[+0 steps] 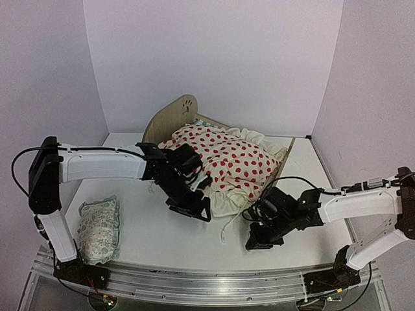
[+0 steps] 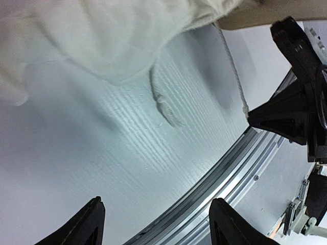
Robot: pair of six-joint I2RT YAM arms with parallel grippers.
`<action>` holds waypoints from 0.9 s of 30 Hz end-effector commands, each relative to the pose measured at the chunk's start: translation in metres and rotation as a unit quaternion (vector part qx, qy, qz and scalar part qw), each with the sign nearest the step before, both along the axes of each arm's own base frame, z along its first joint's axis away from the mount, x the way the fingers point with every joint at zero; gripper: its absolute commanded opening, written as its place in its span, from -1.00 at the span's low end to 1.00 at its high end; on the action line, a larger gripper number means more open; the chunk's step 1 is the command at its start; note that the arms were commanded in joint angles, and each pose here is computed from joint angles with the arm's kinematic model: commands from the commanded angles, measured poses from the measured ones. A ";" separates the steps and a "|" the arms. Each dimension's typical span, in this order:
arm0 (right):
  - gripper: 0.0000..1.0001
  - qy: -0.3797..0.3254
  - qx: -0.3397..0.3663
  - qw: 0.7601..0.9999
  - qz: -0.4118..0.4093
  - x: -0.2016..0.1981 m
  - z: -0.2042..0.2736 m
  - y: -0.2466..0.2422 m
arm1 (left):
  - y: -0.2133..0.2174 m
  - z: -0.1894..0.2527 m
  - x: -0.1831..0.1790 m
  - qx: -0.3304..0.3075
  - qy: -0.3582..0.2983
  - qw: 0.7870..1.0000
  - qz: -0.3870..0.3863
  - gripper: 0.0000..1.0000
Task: Set up the pet bed
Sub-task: Cross the right ropes of the mattress closest to the robot.
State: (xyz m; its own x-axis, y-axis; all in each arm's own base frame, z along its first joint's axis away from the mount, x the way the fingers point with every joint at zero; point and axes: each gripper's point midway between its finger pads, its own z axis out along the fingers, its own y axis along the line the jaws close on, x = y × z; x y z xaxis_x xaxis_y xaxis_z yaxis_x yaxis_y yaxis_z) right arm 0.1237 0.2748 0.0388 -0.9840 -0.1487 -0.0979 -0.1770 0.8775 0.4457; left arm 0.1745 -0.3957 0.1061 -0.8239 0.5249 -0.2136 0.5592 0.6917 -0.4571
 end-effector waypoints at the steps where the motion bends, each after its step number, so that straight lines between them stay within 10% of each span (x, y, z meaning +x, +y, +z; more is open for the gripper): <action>1: -1.00 -0.004 0.000 1.000 0.009 -0.008 -0.009 -0.010 | -0.037 -0.015 -0.005 -0.015 0.003 1.000 -0.008 0.37; 17: -0.99 0.001 -0.001 1.000 0.001 -0.005 -0.034 -0.005 | -0.063 -0.069 -0.003 0.028 0.010 0.999 0.016 0.01; 27: -0.31 0.018 0.041 0.999 0.022 -0.011 -0.013 0.012 | -0.073 -0.084 -0.009 0.042 -0.003 0.999 0.011 -0.12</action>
